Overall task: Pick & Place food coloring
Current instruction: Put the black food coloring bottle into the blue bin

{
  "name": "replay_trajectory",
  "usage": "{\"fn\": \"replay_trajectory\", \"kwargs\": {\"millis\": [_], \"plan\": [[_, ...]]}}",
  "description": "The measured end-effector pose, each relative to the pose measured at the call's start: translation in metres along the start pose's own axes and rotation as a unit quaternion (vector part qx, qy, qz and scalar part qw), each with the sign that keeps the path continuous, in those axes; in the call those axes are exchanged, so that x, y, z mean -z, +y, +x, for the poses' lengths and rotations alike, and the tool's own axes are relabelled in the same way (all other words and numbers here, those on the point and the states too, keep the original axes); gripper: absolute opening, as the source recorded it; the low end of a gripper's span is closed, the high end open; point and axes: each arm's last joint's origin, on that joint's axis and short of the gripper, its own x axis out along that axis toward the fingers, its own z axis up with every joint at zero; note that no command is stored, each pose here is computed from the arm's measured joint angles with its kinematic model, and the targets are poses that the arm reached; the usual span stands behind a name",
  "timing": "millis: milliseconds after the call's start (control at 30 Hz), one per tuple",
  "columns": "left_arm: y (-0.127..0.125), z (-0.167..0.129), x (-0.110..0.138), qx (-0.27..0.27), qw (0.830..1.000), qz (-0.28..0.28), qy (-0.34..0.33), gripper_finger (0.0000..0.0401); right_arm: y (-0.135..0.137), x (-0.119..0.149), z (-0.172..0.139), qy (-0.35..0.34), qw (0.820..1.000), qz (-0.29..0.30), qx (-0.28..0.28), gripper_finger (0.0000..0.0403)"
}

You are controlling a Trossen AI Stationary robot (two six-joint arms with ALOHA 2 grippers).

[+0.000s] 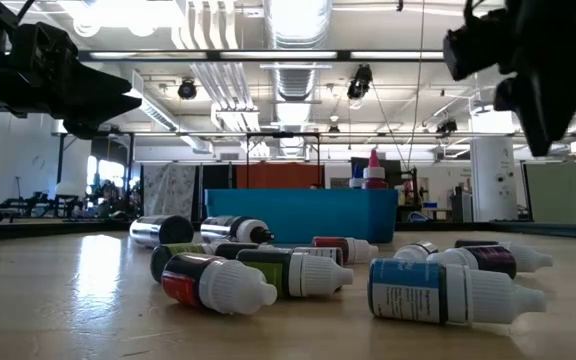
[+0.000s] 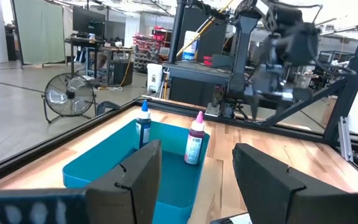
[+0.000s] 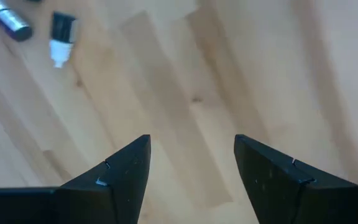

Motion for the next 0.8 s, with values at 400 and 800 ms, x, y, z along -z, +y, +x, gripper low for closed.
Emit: {"fn": "replay_trajectory", "kwargs": {"millis": [400,800], "plan": [[0.000,0.000,0.000,0.000,1.000,0.000,0.000,0.0176,0.017,0.019,0.045,-0.026,0.993,0.081,-0.079,0.0224],[0.000,0.000,0.000,0.000,1.000,0.000,0.000,0.0176,0.017,0.021,0.051,-0.032,0.988,0.122,-0.090,0.0224]]}}
